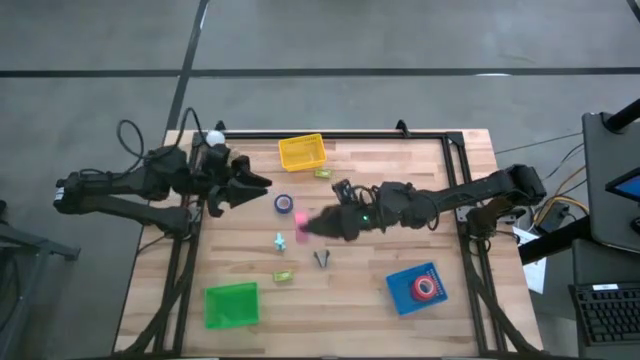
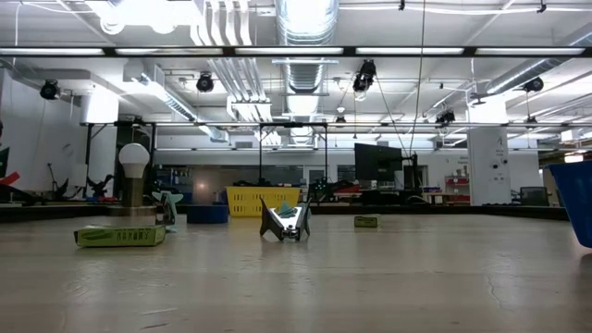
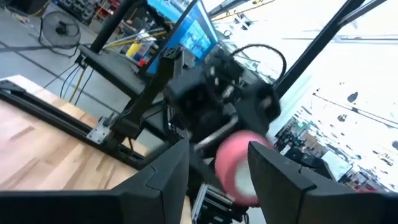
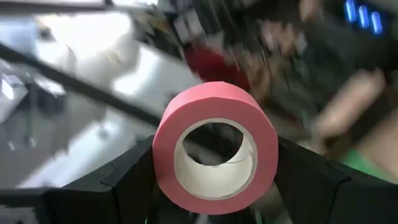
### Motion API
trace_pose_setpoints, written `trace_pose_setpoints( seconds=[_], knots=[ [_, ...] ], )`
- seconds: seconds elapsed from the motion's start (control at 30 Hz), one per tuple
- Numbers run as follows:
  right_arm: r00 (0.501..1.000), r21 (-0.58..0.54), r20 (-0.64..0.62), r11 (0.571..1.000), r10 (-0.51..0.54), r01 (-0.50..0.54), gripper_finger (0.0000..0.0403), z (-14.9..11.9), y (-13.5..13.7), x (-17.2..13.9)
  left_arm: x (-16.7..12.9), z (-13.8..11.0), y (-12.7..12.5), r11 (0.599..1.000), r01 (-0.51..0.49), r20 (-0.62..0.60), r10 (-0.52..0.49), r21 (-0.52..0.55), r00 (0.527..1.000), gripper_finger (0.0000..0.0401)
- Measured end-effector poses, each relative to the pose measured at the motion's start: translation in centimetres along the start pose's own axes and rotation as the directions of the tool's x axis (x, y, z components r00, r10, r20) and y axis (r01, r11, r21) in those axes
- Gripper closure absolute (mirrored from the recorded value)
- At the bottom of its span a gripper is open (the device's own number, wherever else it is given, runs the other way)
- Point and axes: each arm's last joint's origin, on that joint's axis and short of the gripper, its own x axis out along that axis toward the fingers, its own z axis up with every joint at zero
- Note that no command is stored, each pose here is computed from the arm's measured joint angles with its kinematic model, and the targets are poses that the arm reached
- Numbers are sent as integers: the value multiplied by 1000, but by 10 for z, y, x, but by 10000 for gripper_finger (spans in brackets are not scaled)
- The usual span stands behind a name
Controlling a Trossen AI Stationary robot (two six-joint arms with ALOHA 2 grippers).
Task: Pick and place Stapler, Stapler remover, tape
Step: Put the pink tape into the blue basket
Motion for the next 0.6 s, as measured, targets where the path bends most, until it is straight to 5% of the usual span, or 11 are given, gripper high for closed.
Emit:
trace_pose_setpoints(
  seconds=[0.1, 0.2, 0.37, 0.6],
  knots=[
    [970, 62, -154, 978, -190, 201, 125, -17, -6, -11, -2, 1, -1, 1000, 2, 10, -2, 12, 1000, 233],
    [873, 98, -283, 893, -398, 439, 127, -38, -17, -26, -2, 1, -1, 1000, -3, 5, 3, 12, 1000, 233],
    [658, 107, -433, 690, -615, 716, 125, -74, -23, -54, 3, -2, 2, 1000, -15, -12, 16, 9, 1000, 233],
    [339, 9, -523, 393, -782, 919, 123, -117, -29, -89, 11, -6, 7, 999, -34, -37, 35, 7, 999, 233]
  ],
)
